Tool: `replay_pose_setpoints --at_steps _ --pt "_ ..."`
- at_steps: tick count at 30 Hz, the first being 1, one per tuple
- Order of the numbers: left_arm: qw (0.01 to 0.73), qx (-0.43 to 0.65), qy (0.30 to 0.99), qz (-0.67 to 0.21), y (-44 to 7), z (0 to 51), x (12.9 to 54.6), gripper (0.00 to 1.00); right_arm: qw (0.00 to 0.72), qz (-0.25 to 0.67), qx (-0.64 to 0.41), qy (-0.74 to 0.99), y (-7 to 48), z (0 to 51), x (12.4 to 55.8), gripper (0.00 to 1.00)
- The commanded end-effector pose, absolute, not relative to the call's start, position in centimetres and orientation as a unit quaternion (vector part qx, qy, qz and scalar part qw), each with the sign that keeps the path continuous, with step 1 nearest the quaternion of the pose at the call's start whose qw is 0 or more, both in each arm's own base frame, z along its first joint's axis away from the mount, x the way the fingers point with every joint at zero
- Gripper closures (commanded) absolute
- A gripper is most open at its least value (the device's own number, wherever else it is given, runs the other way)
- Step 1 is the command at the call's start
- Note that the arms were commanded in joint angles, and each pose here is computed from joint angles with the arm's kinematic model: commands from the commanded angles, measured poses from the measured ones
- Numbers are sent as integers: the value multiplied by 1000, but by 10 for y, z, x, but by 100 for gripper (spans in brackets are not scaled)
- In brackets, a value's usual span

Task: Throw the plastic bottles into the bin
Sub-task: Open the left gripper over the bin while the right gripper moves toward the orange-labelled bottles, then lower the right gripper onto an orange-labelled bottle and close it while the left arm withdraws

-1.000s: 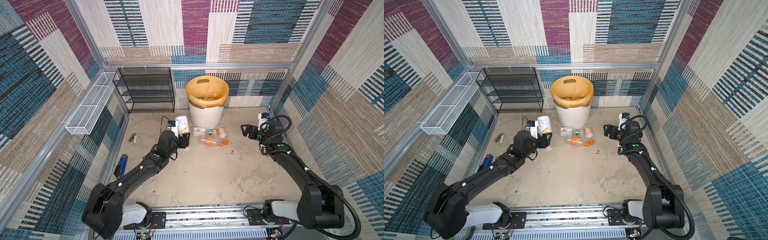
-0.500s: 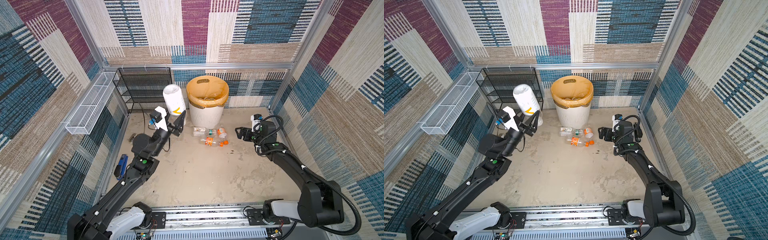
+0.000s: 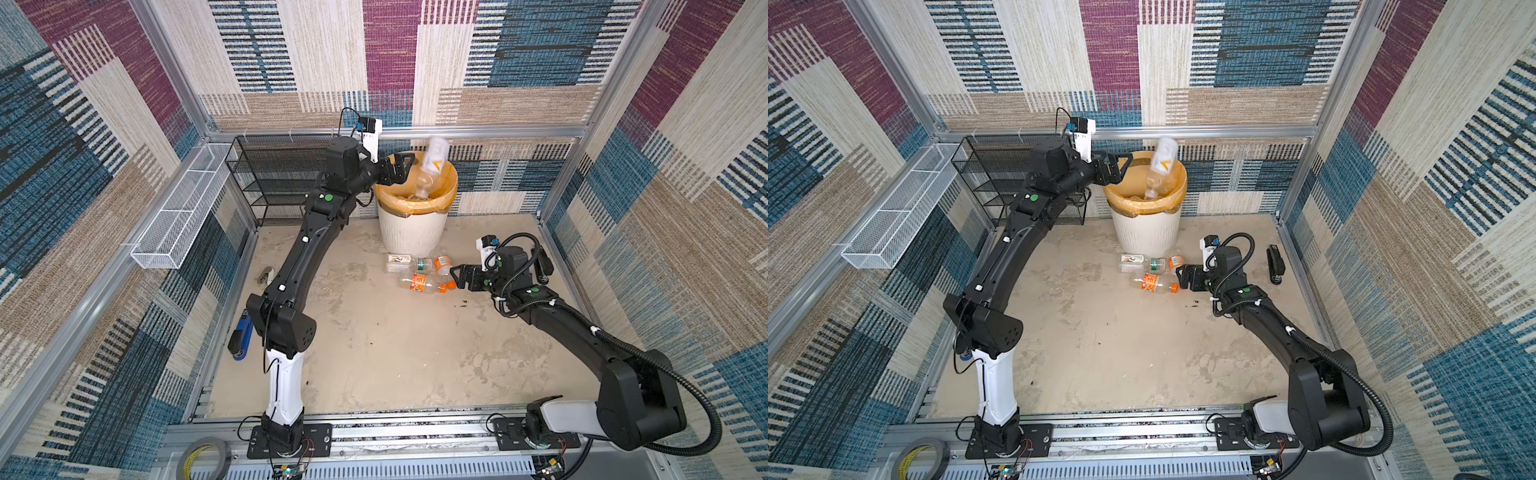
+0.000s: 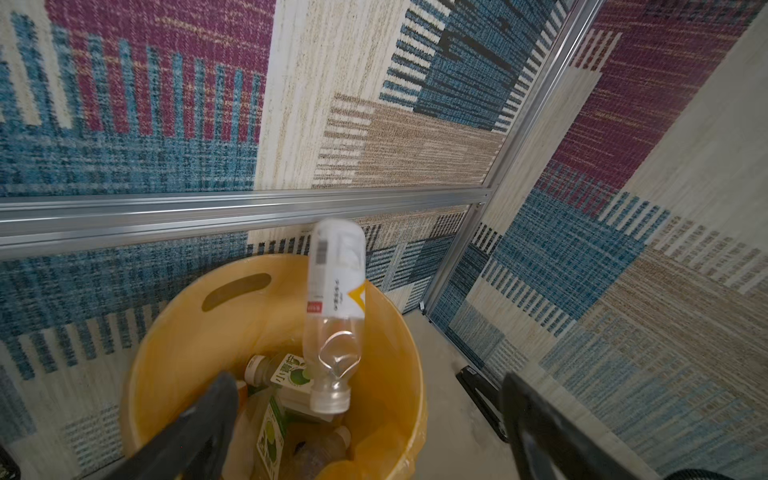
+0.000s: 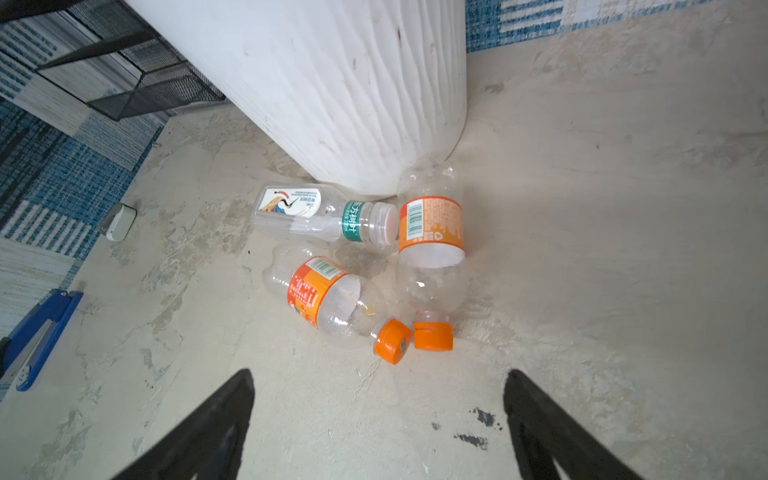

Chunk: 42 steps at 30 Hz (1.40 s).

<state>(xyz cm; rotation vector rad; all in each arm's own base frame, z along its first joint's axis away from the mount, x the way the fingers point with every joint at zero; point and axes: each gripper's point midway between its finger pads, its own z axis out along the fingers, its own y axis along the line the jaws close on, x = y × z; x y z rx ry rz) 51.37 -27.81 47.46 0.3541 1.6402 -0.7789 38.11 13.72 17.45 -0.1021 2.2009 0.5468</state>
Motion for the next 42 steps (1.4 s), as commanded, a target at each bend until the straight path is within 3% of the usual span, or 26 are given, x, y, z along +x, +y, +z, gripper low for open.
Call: replay_pose_setpoints --at_steps 1,6,10,20,27,37,42 --pt "631 153 688 -323 -260 502 490 1 415 213 -70 882 141 172 374 5" --pt "635 158 696 -295 -238 495 466 0 411 185 -89 888 137 167 379 5" --pt "628 160 716 -260 -216 471 447 1 406 213 -145 877 156 175 377 5" --pt "597 141 769 -181 -130 386 401 3 360 202 -280 867 208 147 375 6" --pt "574 104 794 -173 -96 326 397 3 317 135 -349 871 235 109 397 4" --pt "561 81 796 -210 -86 321 402 8 280 64 -411 865 262 58 415 7" --pt "559 74 796 -218 -83 320 403 9 274 60 -416 865 269 39 416 13"
